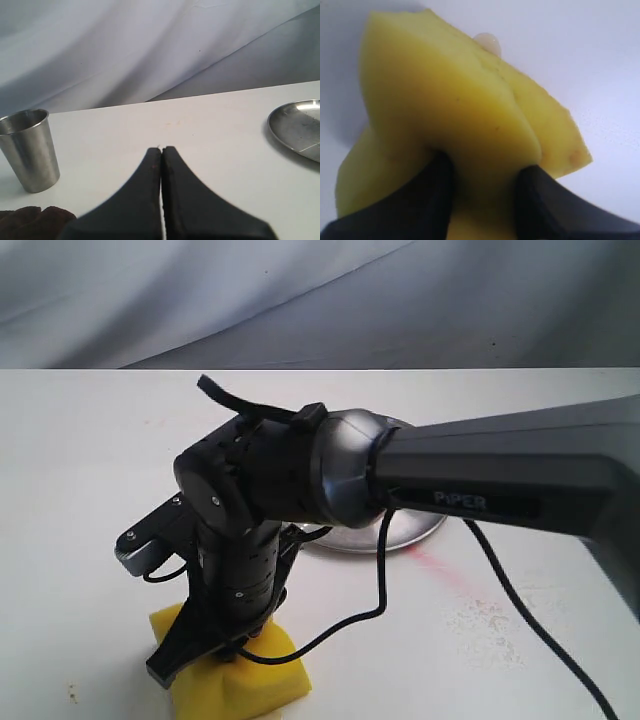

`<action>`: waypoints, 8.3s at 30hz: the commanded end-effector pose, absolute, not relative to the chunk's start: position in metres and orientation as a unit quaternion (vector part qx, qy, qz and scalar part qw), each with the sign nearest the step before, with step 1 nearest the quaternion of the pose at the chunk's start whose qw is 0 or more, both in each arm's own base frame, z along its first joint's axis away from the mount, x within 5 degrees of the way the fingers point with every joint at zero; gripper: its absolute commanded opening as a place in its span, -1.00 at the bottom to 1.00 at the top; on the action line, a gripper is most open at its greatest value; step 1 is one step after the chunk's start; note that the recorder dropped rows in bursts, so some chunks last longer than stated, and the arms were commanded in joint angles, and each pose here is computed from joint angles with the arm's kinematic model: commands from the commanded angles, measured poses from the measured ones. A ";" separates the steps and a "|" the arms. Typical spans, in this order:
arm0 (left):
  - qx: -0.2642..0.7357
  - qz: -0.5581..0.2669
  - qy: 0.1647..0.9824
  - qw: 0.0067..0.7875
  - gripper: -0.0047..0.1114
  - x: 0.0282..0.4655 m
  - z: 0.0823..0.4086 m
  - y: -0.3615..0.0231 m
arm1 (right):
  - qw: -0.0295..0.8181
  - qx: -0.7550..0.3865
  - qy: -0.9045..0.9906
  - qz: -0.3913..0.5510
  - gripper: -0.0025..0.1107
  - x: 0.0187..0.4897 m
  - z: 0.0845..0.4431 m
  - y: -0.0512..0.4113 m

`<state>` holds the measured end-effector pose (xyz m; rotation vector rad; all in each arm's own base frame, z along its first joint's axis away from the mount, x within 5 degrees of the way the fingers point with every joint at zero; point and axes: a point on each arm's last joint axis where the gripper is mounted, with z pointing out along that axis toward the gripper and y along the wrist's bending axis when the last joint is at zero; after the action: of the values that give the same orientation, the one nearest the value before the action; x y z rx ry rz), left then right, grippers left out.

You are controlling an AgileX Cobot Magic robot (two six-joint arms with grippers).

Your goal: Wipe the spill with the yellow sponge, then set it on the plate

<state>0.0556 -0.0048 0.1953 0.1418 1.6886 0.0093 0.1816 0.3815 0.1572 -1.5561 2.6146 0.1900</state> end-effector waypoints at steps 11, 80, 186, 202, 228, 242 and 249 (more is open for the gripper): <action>0.065 0.002 0.745 0.664 -0.92 0.056 0.195 -0.005 | -0.012 -0.522 0.853 0.017 -0.96 0.171 0.105 0.388; 0.065 0.002 0.745 0.664 -0.92 0.056 0.195 -0.005 | -0.040 -0.489 0.868 -0.081 -0.96 0.186 0.120 0.307; 0.065 0.002 0.745 0.664 -0.92 0.056 0.195 -0.005 | 0.283 -0.262 0.922 0.032 0.35 0.369 0.224 0.252; 0.065 0.002 0.745 0.664 -0.92 0.056 0.195 -0.005 | 0.398 -0.195 0.889 0.120 -0.96 0.283 0.287 0.195; 0.065 0.002 0.745 0.664 -0.92 0.056 0.195 -0.005 | 0.562 -0.036 0.815 0.140 -0.96 0.156 0.286 0.047; 0.065 0.002 0.745 0.664 -0.92 0.056 0.195 -0.005 | 0.644 0.011 0.758 0.103 -0.96 0.100 0.221 0.015; 0.065 0.002 0.745 0.664 -0.92 0.056 0.195 -0.005 | 0.678 0.001 0.728 0.102 -0.96 0.081 0.210 0.012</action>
<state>0.0556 -0.0048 0.1953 0.1418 1.6886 0.0093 0.0868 0.0133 0.2125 0.0165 1.6858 0.2436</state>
